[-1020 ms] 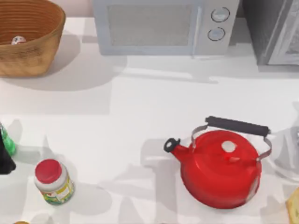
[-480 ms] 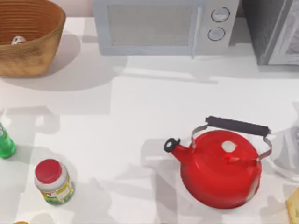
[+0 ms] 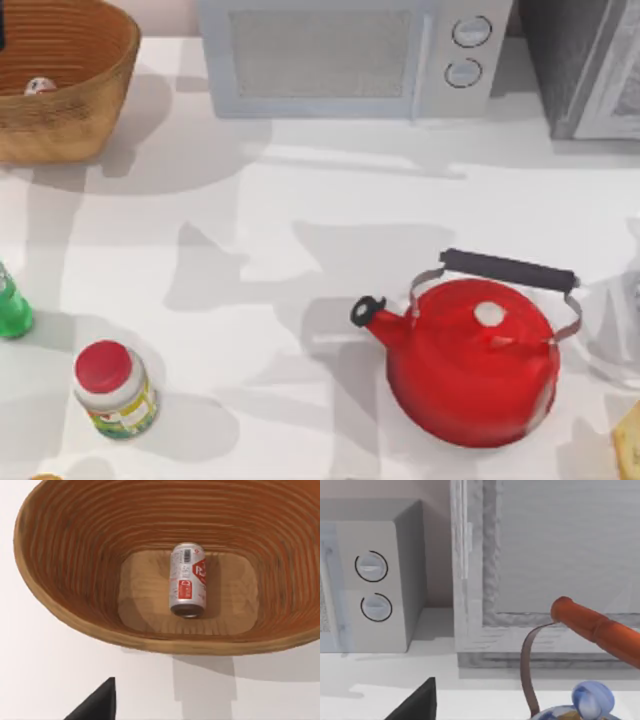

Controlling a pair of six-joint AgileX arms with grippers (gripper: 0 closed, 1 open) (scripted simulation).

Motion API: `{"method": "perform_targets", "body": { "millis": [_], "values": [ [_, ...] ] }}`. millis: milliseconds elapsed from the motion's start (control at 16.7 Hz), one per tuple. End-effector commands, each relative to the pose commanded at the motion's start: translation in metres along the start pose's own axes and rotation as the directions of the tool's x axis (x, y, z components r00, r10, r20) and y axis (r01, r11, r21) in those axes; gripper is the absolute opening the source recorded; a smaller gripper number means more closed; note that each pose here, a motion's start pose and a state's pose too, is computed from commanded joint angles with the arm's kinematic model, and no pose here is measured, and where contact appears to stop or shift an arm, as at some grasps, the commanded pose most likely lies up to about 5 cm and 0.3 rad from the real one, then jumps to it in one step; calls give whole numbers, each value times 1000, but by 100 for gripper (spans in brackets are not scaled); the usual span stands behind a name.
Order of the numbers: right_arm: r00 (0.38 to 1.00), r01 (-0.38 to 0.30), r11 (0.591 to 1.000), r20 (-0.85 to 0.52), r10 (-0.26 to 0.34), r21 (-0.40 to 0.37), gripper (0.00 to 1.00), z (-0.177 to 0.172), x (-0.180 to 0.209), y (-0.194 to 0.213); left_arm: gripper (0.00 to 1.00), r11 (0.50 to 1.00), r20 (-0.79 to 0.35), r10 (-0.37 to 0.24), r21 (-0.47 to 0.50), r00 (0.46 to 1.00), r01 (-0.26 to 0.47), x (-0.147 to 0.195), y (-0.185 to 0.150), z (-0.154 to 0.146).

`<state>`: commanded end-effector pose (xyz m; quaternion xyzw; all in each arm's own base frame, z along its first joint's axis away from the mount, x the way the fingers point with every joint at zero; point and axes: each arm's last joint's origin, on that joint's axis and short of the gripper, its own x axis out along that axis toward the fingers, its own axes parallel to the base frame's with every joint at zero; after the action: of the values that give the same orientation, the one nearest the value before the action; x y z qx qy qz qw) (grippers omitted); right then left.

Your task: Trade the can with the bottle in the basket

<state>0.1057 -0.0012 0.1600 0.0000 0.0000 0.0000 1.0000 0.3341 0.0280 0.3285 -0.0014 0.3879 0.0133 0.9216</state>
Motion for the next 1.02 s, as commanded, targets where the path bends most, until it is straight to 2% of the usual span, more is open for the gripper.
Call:
{"method": "perform_targets", "body": {
  "millis": [120,300,600,780,1020],
  "values": [
    [1000,0,1000,0,0,0,100,0,0,0,100,1000,-103,-13,1,995,13,42,4,24],
    [1000,0,1000,0,0,0,100,0,0,0,100,999,-240,-32,0,970,33,107,9,43],
    [1000,0,1000,0,0,0,100,0,0,0,100,998,-395,-59,-6,917,62,195,15,41],
    [1000,0,1000,0,0,0,100,0,0,0,100,997,-441,-69,-9,895,72,223,16,35],
    [1000,0,1000,0,0,0,100,0,0,0,100,997,-453,-71,-9,888,75,231,16,32]
  ]
}}
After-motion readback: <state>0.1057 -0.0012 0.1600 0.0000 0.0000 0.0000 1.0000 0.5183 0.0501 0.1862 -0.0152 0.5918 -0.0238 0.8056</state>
